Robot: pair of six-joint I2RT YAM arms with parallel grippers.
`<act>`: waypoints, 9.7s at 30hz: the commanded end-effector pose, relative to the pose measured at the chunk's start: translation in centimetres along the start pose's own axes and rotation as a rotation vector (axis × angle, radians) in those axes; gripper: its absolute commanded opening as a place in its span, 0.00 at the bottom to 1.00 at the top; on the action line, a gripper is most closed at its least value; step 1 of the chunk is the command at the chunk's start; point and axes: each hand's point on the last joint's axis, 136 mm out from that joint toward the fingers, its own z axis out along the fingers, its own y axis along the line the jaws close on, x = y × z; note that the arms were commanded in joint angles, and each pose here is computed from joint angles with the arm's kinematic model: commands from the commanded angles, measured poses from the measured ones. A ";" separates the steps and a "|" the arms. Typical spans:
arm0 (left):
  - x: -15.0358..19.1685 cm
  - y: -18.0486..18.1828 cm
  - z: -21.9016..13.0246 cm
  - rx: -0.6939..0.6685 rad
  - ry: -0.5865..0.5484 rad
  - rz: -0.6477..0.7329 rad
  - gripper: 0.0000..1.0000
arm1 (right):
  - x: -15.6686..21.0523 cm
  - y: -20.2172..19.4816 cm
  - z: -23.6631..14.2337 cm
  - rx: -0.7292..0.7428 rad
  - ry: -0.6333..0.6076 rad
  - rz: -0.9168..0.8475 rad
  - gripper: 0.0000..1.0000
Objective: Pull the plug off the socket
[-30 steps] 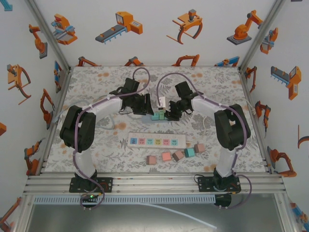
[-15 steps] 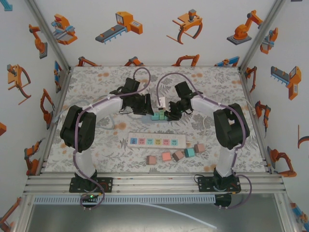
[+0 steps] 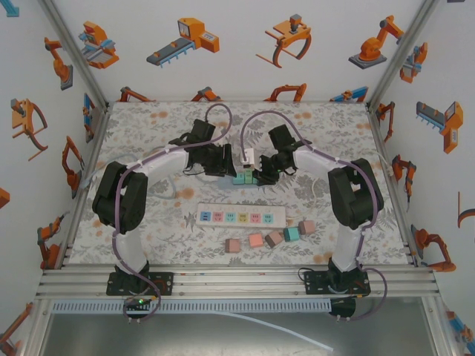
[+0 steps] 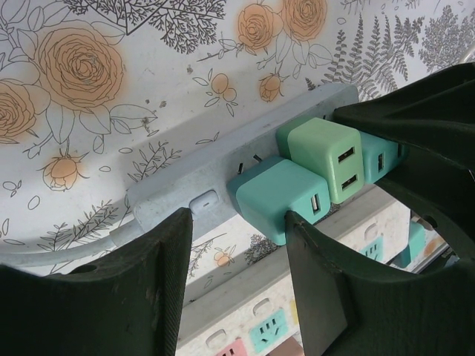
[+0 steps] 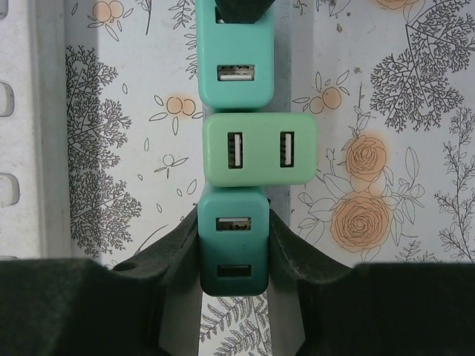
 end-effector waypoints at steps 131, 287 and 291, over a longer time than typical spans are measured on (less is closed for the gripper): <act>12.0 -16.2 -19.1 0.520 -0.346 1.142 0.97 | 10.1 23.5 -5.2 0.332 -0.162 2.213 0.66; 8.3 5.1 3.5 -0.257 0.255 0.075 0.36 | -10.0 -0.8 -1.9 0.005 -0.392 0.069 0.28; 8.5 5.4 3.6 -0.270 0.258 0.076 0.36 | -10.9 -0.5 -2.6 -0.006 -0.425 0.047 0.26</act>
